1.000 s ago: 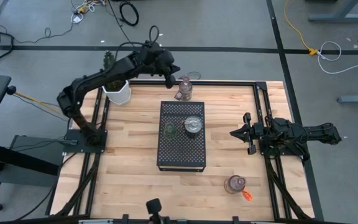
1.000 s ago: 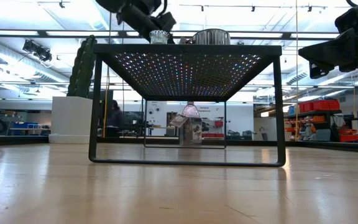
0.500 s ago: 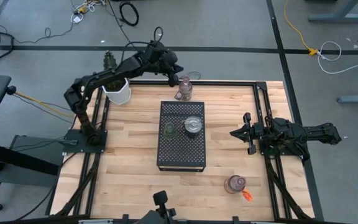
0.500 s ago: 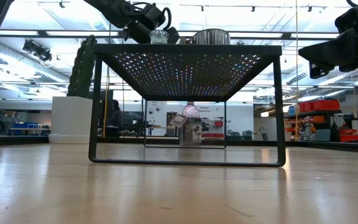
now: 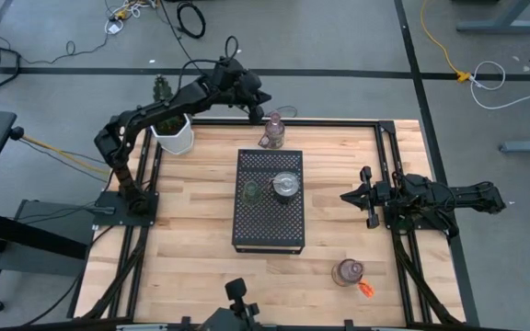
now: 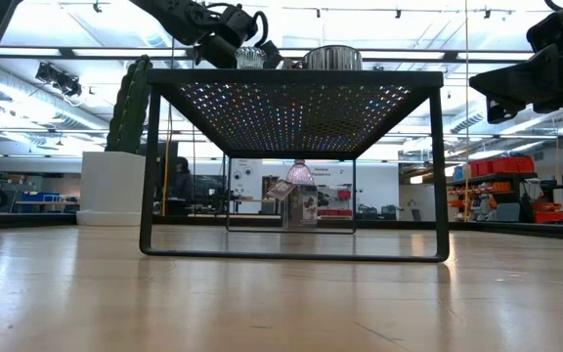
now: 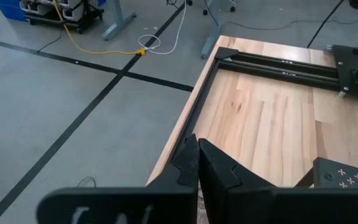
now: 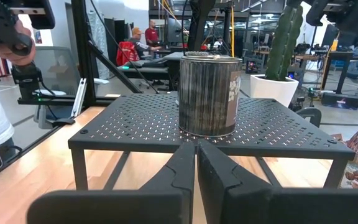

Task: Pick & Place candle stick holders
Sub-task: Put the top pink candle vase on the shelf

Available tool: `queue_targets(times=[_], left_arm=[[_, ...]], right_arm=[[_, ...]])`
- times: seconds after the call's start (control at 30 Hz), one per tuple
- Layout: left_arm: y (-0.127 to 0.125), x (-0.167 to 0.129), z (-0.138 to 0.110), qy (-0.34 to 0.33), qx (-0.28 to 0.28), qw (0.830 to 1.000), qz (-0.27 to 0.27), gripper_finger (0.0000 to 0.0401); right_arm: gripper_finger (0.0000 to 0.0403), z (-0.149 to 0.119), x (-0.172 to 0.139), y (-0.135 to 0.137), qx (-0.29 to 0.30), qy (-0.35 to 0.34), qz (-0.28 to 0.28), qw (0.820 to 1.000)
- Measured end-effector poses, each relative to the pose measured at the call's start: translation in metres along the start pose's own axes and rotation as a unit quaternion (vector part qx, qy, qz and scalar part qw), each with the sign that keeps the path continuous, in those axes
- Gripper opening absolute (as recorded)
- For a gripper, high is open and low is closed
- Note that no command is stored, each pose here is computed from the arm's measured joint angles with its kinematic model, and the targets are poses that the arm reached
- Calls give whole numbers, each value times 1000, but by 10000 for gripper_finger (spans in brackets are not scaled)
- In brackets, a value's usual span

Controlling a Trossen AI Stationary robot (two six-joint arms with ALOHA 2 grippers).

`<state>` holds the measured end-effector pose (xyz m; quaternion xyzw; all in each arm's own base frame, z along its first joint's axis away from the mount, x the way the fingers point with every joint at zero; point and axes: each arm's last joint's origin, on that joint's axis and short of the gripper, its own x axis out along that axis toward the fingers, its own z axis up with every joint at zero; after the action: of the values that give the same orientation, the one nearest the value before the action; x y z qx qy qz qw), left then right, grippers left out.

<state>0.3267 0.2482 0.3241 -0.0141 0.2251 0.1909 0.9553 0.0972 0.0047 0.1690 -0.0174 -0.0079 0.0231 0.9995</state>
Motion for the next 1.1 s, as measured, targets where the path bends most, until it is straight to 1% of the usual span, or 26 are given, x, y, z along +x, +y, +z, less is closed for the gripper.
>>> queue_targets(times=[0.07,0.17,0.27,0.37,0.6,0.8,0.97,1.1], left_arm=[[0,0,-1,3,-2,1000,-1,15],[-2,0,-6,30,-8,999,-9,19],[-4,0,-12,53,-11,998,-32,12],[-6,2,-23,67,-11,997,-47,4],[-9,10,-51,100,-23,993,-55,10],[-13,4,-68,107,-40,991,-70,3],[-17,-9,-77,84,-46,993,-64,7],[-20,-13,-89,60,-40,996,-50,3]], right_arm=[[23,0,0,0,0,0,0,1000],[23,0,0,0,0,0,0,1000],[23,0,0,0,0,0,0,1000],[23,0,0,0,0,0,0,1000],[23,0,0,0,0,0,0,1000],[23,0,0,0,0,0,0,1000],[23,0,0,0,0,0,0,1000],[23,0,0,0,0,0,0,1000]])
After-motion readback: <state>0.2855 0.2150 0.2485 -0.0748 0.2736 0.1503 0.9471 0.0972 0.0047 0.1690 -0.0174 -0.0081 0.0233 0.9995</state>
